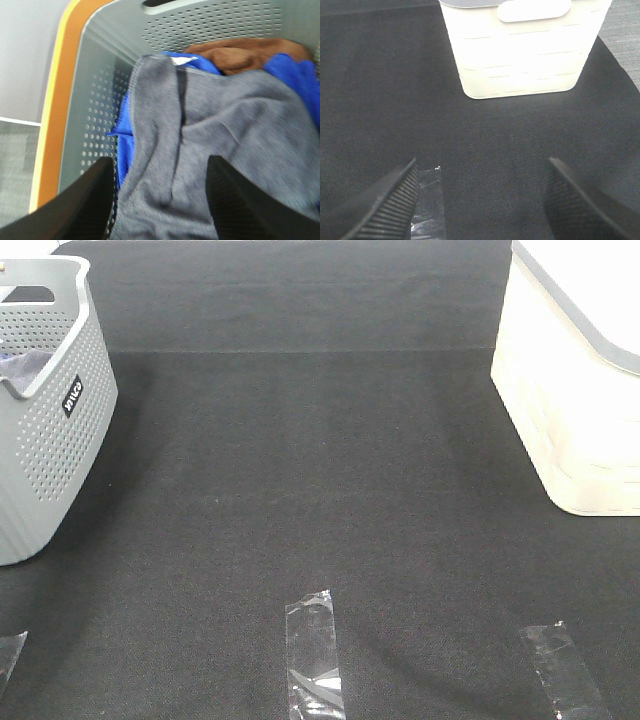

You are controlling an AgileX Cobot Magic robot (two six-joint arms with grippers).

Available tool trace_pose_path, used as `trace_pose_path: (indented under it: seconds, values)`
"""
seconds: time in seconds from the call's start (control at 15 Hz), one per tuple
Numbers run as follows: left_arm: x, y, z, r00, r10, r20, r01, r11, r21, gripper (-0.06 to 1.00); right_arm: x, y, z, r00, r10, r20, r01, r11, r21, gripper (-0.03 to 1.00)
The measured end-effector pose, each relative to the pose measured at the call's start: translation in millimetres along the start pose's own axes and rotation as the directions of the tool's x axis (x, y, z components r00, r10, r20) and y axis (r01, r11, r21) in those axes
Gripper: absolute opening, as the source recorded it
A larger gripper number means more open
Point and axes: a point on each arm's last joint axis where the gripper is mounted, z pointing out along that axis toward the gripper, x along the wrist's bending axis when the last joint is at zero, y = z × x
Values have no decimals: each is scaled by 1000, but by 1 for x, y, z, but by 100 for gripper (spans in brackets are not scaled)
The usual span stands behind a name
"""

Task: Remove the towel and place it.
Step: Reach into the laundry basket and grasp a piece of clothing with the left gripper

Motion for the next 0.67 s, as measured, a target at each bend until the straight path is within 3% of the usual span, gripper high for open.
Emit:
trace_pose_path:
  seconds: [0.33, 0.67]
  values:
    - [44, 15, 42, 991, -120, 61, 119, 992, 32, 54, 0, 0, 0, 1000, 0, 0, 0, 1000, 0, 66]
    - [64, 8, 74, 990, -102, 92, 100, 995, 23, 54, 0, 0, 0, 1000, 0, 0, 0, 1000, 0, 66]
